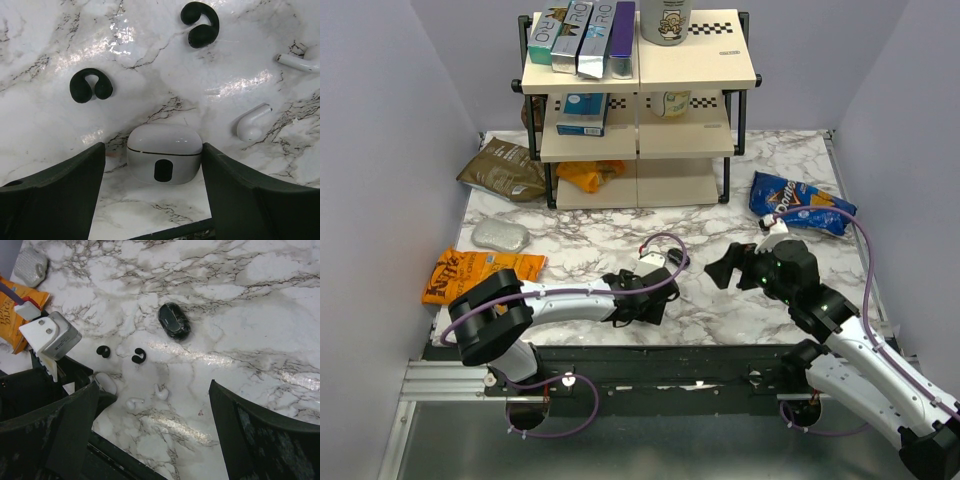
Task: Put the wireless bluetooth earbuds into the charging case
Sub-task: Pick up the charging case at the center of the board.
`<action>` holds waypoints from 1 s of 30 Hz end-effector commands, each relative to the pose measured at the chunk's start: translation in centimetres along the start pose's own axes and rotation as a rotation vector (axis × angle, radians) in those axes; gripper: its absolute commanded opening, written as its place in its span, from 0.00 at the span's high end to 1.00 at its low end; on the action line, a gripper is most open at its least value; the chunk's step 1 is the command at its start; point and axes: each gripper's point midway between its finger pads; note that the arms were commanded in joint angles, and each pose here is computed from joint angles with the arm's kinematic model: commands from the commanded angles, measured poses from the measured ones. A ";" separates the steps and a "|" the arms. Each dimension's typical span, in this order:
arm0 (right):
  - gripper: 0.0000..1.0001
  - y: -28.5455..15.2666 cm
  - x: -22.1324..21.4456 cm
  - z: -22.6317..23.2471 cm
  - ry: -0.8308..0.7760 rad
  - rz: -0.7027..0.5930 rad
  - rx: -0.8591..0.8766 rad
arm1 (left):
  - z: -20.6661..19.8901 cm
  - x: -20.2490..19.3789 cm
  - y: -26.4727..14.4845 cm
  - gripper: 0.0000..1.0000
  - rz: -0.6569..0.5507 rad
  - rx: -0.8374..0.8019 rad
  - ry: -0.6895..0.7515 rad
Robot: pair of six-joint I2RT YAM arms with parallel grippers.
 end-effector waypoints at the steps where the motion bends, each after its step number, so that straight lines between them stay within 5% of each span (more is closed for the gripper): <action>1: 0.00 -0.2 -1.2 -0.6 -0.002 0.036 -0.018 | -0.2 0.0 -0.1 0.20 -0.002 -0.026 0.020; 9: 0.00 -0.2 -1.3 -0.7 -0.003 0.037 -0.019 | -0.8 -1.1 0.3 0.48 0.013 -0.073 0.016; 16: 0.00 -0.4 -0.4 0.1 -0.002 0.023 -0.002 | -1.1 1.1 -1.1 0.97 -0.101 -0.119 -0.019; 25: 0.02 -1.3 6.2 3.8 -0.061 -0.080 0.031 | 0.2 10.1 -10.2 1.00 -0.567 -0.238 -0.131; 30: 0.07 -1.7 9.5 4.2 -0.138 -0.109 -0.072 | 1.4 13.4 -13.7 1.00 -0.816 -0.238 -0.074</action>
Point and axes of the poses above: each gripper's point midway between its finger pads, its own y axis out along the fingers, its own z axis along the line the jaws close on, x = y × z, and after that the axes turned 7 degrees about y, right-handed
